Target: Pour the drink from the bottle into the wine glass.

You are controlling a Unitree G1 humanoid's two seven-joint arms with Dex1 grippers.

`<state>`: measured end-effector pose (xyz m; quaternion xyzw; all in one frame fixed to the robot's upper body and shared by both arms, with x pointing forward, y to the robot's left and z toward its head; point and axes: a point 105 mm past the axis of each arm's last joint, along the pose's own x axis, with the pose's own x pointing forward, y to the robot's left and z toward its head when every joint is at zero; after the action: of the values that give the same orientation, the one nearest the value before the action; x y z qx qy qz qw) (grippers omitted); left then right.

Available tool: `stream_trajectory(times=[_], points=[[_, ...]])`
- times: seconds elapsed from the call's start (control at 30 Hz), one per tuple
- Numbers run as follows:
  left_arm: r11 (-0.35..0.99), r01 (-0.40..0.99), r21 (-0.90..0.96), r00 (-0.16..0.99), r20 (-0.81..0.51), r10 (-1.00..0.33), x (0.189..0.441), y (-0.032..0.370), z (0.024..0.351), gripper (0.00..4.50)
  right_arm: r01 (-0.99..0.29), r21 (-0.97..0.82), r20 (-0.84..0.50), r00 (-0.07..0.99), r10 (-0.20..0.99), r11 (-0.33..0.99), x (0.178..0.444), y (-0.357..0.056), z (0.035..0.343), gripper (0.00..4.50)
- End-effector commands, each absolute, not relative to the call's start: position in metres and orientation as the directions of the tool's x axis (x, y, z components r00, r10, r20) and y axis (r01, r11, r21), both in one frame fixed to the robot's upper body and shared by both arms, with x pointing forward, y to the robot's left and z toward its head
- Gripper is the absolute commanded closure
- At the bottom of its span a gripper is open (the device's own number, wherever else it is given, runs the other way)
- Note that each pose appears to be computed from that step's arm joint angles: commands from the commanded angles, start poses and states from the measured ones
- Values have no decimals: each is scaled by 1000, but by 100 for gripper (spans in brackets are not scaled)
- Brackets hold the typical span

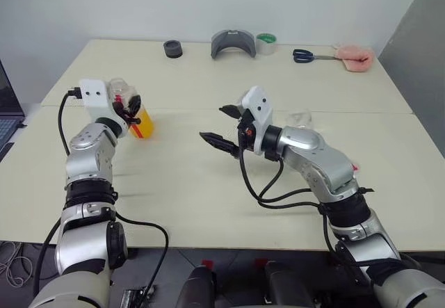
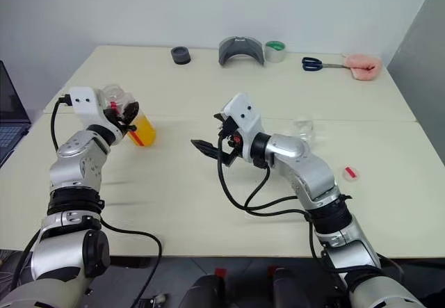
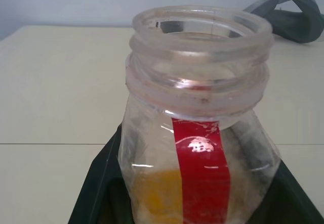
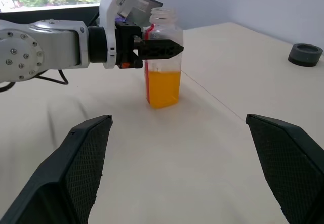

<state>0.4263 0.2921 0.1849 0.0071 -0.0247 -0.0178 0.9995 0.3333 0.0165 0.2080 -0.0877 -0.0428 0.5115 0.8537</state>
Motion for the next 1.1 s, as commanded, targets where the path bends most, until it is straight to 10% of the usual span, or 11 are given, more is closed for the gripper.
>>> stream_trajectory(times=[0.03,0.1,0.4,1.1], points=[[997,36,69,996,74,-41,428,294,192,269,-863,-235,24,455,890,447,329,21,221,0],[996,45,74,996,74,-51,429,292,190,269,-864,-233,21,454,891,446,328,21,220,0],[993,74,95,992,98,-84,427,284,190,5,-865,-229,26,454,891,447,327,21,220,0],[993,28,114,998,57,-35,409,285,156,5,-852,-247,-4,478,878,462,327,11,207,0]])
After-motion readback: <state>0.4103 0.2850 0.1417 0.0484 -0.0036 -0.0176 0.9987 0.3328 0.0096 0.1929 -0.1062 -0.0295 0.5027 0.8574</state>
